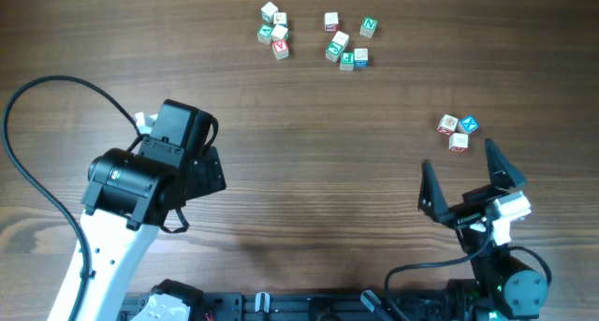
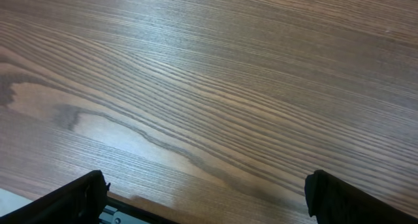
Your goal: Form a circle
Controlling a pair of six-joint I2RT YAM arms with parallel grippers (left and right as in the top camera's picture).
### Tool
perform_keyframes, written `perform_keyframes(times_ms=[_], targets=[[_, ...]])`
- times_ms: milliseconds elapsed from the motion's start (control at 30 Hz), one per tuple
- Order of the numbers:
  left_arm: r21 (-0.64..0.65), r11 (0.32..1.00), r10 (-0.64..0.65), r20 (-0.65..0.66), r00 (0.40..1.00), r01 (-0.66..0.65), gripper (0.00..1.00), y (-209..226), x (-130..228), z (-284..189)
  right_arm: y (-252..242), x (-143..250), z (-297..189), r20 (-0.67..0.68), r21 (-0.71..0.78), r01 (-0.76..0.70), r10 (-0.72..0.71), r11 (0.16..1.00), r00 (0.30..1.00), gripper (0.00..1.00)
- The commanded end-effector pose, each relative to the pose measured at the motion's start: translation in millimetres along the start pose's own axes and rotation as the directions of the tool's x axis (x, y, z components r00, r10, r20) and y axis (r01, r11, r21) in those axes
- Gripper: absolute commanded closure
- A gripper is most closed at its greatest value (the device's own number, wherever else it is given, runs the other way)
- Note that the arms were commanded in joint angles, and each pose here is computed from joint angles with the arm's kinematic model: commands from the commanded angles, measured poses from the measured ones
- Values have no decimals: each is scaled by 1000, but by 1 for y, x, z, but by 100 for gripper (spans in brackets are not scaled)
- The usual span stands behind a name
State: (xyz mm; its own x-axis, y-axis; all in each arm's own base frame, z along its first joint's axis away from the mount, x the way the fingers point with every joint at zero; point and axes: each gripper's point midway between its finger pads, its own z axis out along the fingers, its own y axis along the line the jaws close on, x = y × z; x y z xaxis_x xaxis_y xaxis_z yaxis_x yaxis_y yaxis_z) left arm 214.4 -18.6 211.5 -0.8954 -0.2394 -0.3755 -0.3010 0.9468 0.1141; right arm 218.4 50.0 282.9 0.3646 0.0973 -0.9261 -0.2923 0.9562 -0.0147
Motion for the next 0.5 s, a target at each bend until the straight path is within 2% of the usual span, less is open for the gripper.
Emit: perform_keyframes(times_ms=[0, 200, 333, 467], targets=[[-8, 1000, -28, 14, 1000, 28, 0, 4, -2, -1, -21, 10, -3, 8, 134, -39, 38, 990, 999, 0], [-8, 1000, -28, 14, 1000, 28, 0, 4, -2, -1, -29, 63, -10, -179, 190, -42, 76, 981, 981, 0], [-8, 1000, -28, 14, 1000, 28, 0, 4, -2, -1, -32, 106, -23, -349, 223, -36, 114, 974, 930, 0], [-8, 1000, -28, 14, 1000, 28, 0, 4, -2, -1, -43, 105, -26, -345, 262, -21, 114, 965, 932, 0]])
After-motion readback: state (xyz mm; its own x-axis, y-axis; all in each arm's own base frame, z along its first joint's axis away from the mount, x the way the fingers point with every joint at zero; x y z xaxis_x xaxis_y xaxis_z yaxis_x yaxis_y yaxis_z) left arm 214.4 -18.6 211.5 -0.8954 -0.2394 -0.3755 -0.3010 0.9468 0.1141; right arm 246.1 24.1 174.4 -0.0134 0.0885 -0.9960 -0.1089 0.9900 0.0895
